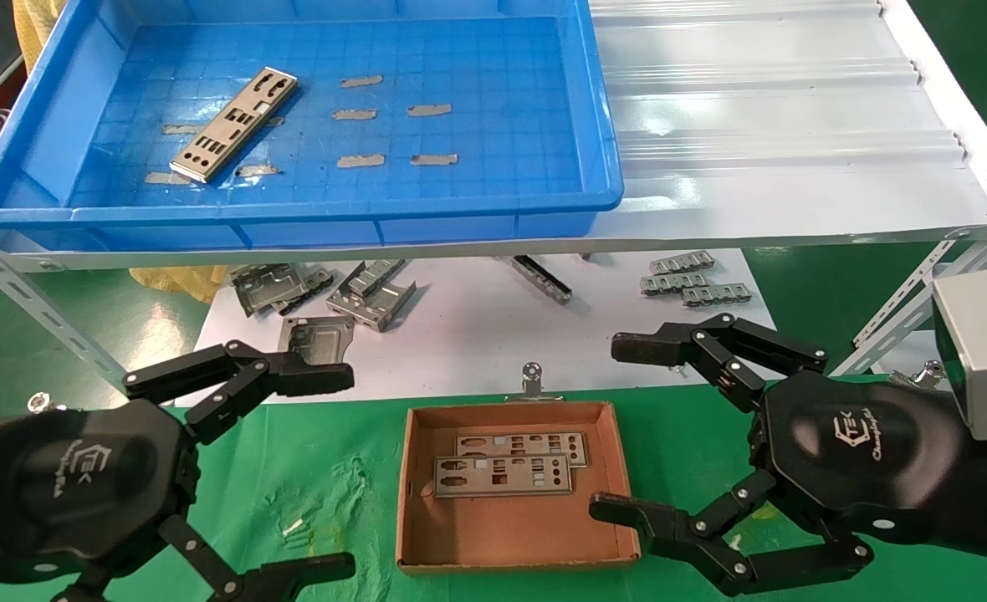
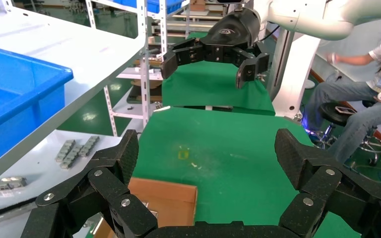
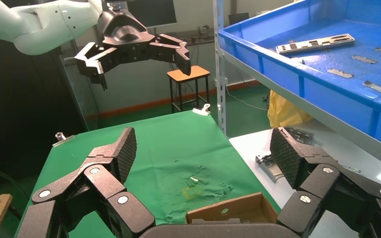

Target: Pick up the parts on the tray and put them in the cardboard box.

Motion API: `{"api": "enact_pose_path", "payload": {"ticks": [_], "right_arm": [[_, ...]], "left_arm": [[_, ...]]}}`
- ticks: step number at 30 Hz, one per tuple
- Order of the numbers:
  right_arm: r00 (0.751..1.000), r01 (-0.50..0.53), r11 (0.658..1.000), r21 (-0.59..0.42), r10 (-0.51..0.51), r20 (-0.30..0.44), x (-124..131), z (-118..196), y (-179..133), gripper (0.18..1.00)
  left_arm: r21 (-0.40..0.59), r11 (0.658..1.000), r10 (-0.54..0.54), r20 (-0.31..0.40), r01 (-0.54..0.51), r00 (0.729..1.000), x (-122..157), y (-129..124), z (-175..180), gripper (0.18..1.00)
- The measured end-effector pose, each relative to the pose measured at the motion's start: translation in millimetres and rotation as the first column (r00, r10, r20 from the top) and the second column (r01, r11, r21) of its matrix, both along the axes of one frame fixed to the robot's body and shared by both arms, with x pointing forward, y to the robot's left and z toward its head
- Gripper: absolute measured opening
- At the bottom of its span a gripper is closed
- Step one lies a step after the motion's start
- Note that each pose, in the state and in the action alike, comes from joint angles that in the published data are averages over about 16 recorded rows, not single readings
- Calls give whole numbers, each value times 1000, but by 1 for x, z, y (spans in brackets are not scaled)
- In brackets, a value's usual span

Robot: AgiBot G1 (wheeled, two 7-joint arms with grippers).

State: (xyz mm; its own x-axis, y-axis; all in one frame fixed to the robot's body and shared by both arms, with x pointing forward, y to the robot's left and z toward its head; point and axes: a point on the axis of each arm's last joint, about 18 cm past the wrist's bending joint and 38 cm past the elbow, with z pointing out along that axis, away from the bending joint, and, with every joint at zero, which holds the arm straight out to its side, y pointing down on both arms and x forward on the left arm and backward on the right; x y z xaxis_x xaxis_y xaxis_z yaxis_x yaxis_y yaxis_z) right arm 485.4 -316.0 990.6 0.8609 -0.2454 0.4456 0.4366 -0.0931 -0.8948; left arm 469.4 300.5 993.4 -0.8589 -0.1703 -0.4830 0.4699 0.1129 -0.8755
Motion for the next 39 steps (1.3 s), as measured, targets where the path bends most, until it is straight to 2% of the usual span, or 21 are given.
{"api": "enact_pose_path", "payload": {"ticks": [39], "right_arm": [[1000,0,1000,0,0,0,0,0,0,1001]], "left_arm": [[-4,1000,7,-5,-7,1000,6,0,-1,1001]]}}
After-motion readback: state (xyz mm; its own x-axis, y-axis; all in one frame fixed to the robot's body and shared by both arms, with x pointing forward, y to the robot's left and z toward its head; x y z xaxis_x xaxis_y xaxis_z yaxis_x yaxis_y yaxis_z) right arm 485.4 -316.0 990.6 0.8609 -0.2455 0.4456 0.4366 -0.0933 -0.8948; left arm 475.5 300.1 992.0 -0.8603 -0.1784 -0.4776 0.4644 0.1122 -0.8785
